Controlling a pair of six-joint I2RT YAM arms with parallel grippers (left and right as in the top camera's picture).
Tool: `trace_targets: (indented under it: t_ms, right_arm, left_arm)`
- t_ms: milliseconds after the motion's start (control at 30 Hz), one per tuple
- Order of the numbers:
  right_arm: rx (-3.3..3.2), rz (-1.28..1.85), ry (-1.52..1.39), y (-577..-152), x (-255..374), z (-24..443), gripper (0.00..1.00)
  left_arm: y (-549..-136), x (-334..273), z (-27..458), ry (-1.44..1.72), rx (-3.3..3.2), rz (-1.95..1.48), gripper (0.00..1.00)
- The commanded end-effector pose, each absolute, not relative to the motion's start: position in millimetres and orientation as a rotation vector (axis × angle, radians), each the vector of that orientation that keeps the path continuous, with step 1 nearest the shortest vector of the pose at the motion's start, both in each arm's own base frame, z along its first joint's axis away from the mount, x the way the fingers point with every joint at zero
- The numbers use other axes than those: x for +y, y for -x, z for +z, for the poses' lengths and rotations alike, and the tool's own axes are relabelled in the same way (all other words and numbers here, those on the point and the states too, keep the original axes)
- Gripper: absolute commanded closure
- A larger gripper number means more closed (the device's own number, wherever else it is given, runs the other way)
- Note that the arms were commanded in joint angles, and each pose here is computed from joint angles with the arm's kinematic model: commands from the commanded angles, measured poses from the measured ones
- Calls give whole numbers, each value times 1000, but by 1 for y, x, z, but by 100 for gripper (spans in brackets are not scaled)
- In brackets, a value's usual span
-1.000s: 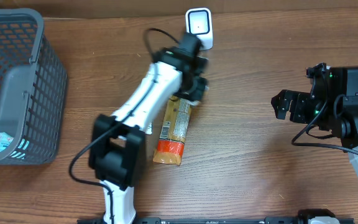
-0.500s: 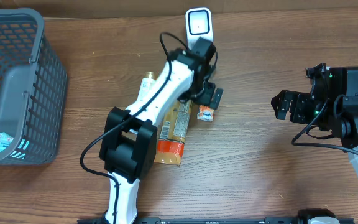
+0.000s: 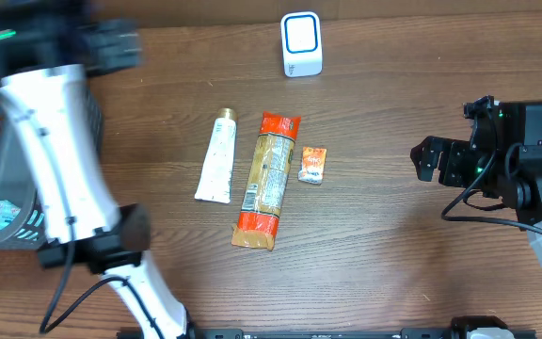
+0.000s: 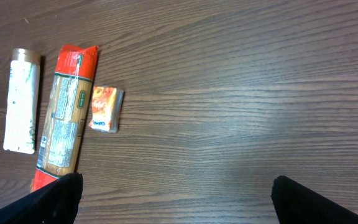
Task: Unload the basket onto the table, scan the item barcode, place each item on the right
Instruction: 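Place the orange packet on the table right of the spaghetti, then grasp the mint-green toilet wipes pack in the basket with the left gripper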
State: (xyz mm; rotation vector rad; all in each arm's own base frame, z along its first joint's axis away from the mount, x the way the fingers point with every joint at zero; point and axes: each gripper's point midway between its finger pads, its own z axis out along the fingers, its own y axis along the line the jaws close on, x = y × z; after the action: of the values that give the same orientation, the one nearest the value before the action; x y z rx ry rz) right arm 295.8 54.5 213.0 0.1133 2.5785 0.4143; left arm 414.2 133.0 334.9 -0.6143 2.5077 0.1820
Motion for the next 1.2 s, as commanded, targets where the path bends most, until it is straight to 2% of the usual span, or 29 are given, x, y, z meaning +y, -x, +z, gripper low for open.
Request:
trace_targets:
  t_ms: [0,167,367,733,1033,1133,1167]
  right_arm:
    - [2569,421,-108,-301,55,216,0]
    - [2606,426,-115,-304,56,206,0]
    - [2655,440,-123,-308,58,192,0]
    - [2680,445,-128,-306,59,187,0]
    - [2684,446,-129,-305,59,186,0]
    - [2683,446,-129,-305,59,187,0]
    - [2683,446,-129,-305,59,187,0]
  left_arm:
    - [-390,202,320,964,2442,181,0]
    - [-361,281,280,1288,2373,188,0]
    - [-330,321,216,1494,2420,268,0]
    - [-274,358,96,1706,2477,358,0]
    - [-258,361,43,1715,2482,431,0]
    - [-254,357,30,1693,2509,430,8]
    - [-253,355,27,1695,2516,430,16]
